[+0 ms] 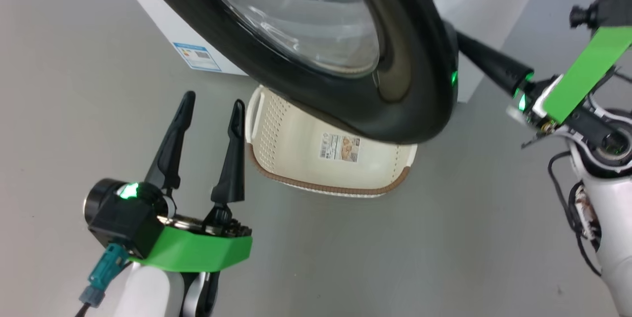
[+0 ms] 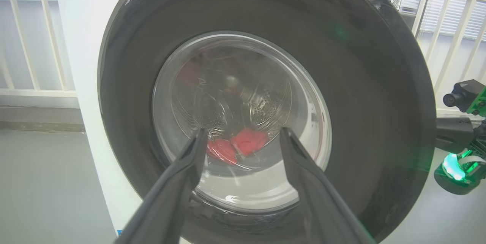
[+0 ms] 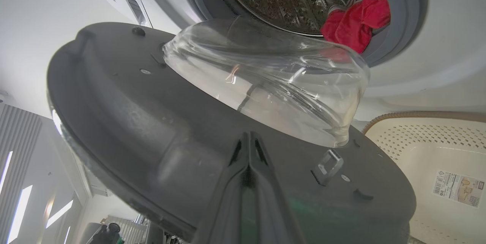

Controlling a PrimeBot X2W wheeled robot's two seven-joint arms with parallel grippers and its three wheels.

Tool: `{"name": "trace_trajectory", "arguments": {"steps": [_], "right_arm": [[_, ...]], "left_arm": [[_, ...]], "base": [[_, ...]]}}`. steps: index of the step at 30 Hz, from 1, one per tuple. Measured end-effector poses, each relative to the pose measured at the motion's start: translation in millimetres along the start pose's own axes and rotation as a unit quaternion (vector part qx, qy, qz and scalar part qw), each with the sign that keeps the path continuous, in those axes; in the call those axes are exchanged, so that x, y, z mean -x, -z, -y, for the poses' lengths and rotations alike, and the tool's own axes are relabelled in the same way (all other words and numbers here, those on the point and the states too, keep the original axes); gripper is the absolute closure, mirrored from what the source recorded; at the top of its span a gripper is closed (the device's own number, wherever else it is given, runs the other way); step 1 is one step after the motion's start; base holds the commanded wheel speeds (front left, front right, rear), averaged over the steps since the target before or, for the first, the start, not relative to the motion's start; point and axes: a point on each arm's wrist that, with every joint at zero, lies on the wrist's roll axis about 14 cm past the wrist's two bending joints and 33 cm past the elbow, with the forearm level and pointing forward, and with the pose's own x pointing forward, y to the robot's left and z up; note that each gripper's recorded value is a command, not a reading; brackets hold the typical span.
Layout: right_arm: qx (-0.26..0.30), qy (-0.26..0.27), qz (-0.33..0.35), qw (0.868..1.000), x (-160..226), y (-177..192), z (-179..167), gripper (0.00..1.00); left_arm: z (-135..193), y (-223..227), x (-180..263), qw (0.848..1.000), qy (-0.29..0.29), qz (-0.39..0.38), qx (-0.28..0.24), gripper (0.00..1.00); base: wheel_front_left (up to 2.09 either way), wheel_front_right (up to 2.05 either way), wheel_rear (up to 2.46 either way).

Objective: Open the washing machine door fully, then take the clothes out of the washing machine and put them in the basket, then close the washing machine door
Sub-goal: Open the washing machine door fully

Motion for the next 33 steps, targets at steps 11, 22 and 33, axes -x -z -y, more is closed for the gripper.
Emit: {"name": "trace_trajectory", "arguments": {"steps": [11,22,33], "right_arm": [[-0.001,-0.022,-0.06,0.998,-2.7,51.5,-29.0,1.0],[-0.003,-0.051,-0.125,0.991,-11.4,102.4,-54.5,1.0],[-0.008,-0.074,-0.184,0.98,-20.7,146.8,-73.6,1.0]], "left_arm": [[-19.1,-27.7,31.8,0.999,-0.035,0.017,-0.008,0.0],[-41.0,-45.2,60.8,0.997,-0.075,0.027,-0.019,0.0],[-68.8,-55.0,93.4,0.991,-0.125,0.027,-0.034,0.0]], "base": [[0.0,0.0,0.0],[0.0,0.0,0.0],[0.0,0.0,0.0]]}}
